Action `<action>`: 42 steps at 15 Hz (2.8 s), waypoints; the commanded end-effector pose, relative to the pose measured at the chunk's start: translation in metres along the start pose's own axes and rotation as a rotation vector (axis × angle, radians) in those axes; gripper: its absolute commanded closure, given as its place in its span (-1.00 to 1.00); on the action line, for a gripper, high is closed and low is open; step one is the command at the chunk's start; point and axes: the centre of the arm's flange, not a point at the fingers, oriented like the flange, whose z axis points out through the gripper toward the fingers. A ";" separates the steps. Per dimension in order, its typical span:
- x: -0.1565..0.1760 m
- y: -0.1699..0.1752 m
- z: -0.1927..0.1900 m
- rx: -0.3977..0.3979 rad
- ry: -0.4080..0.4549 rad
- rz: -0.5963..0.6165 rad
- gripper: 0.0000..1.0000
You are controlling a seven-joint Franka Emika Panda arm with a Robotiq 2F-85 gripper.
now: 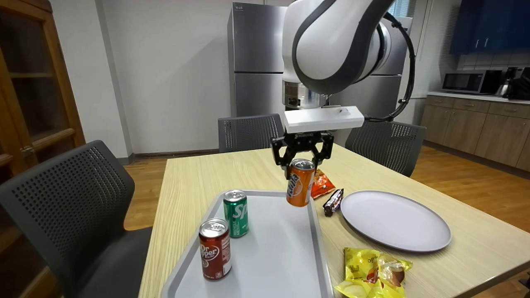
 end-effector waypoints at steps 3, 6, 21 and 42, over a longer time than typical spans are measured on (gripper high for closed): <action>0.005 -0.049 0.005 -0.001 -0.029 -0.064 0.20; 0.000 -0.065 0.014 -0.005 -0.048 -0.093 0.20; -0.026 -0.086 0.046 -0.057 -0.115 -0.156 0.20; -0.011 -0.074 -0.005 0.005 -0.016 -0.125 -1.00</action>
